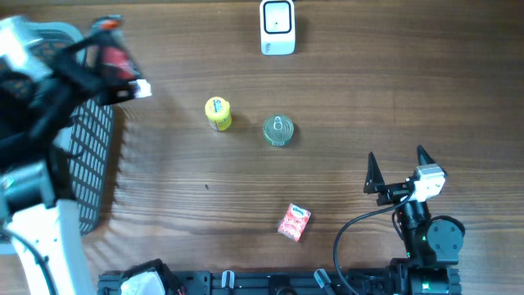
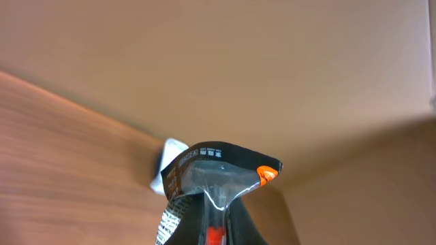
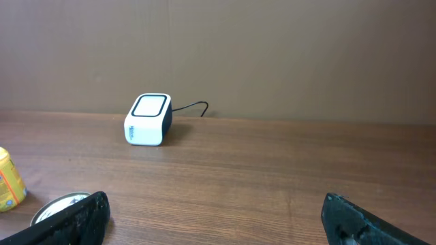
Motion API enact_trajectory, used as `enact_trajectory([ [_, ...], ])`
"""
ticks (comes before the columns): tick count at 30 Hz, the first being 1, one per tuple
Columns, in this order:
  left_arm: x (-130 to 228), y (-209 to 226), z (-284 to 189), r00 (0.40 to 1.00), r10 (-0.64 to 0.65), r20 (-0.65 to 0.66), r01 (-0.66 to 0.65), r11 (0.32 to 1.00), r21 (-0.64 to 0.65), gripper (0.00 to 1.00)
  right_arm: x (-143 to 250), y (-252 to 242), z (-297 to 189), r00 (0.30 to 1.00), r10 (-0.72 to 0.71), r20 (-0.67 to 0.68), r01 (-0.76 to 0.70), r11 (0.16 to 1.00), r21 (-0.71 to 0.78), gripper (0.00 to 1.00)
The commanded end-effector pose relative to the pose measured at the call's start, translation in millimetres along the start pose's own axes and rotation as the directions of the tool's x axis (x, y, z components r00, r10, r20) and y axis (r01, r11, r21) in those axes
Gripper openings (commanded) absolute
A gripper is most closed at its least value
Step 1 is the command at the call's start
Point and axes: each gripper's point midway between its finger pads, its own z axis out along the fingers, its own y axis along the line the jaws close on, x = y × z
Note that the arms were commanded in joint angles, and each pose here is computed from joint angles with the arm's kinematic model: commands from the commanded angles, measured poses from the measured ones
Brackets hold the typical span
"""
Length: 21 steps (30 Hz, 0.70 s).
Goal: Scan the item barcode
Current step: 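Lift the packaged item out of the basket toward the table, then lower the red-black package onto the table beside the tin and release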
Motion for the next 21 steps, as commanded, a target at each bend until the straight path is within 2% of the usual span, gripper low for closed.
enact_trajectory([
  [1,57.7,-16.2,51.5,0.979,-0.03,-0.202,0.042,0.997,0.059,0.04,-1.4,-0.4,-0.2,1.0,0.012,0.007,-0.012,1.0,0.005,1.0],
  [3,80.8,-15.8,67.3,0.962,-0.044,-0.269,0.058,0.997,0.044,0.04,-1.4,-0.4,-0.2,1.0,0.012,0.007,-0.012,1.0,0.005,1.0],
  [4,116.7,-11.1,87.2,0.929,-0.069,-0.363,0.074,0.997,0.0,0.04,-1.4,-0.4,-0.2,1.0,0.012,0.007,-0.012,1.0,0.005,1.0],
  [5,156.5,-9.4,103.2,0.885,-0.044,-0.463,0.042,0.999,-0.014,0.04,-1.4,-0.4,-0.2,1.0,0.012,0.007,-0.012,1.0,0.005,1.0],
  [8,208.2,-2.2,116.9,0.816,-0.037,-0.576,0.001,0.998,-0.063,0.05,-1.4,-0.4,-0.2,1.0,0.012,0.007,-0.012,1.0,0.005,1.0],
  [10,261.4,8.5,125.5,0.74,-0.038,-0.672,-0.063,0.99,-0.125,0.05,-1.4,-0.4,-0.2,1.0,0.012,0.007,-0.012,1.0,0.005,1.0],
  [13,315.8,20.4,129.7,0.661,-0.028,-0.75,-0.16,0.971,-0.177,0.05,-1.4,-0.4,-0.2,1.0,0.012,0.007,-0.012,1.0,0.005,1.0],
  [16,358.1,42.0,131.0,0.606,-0.007,-0.795,-0.294,0.927,-0.232,0.05,-1.4,-0.4,-0.2,1.0,0.012,0.007,-0.012,1.0,0.005,1.0],
  [21,392.1,88.3,123.9,0.548,-0.005,-0.836,-0.483,0.815,-0.321,0.04,-1.4,-0.4,-0.2,1.0,0.012,0.007,-0.012,1.0,0.005,1.0],
])
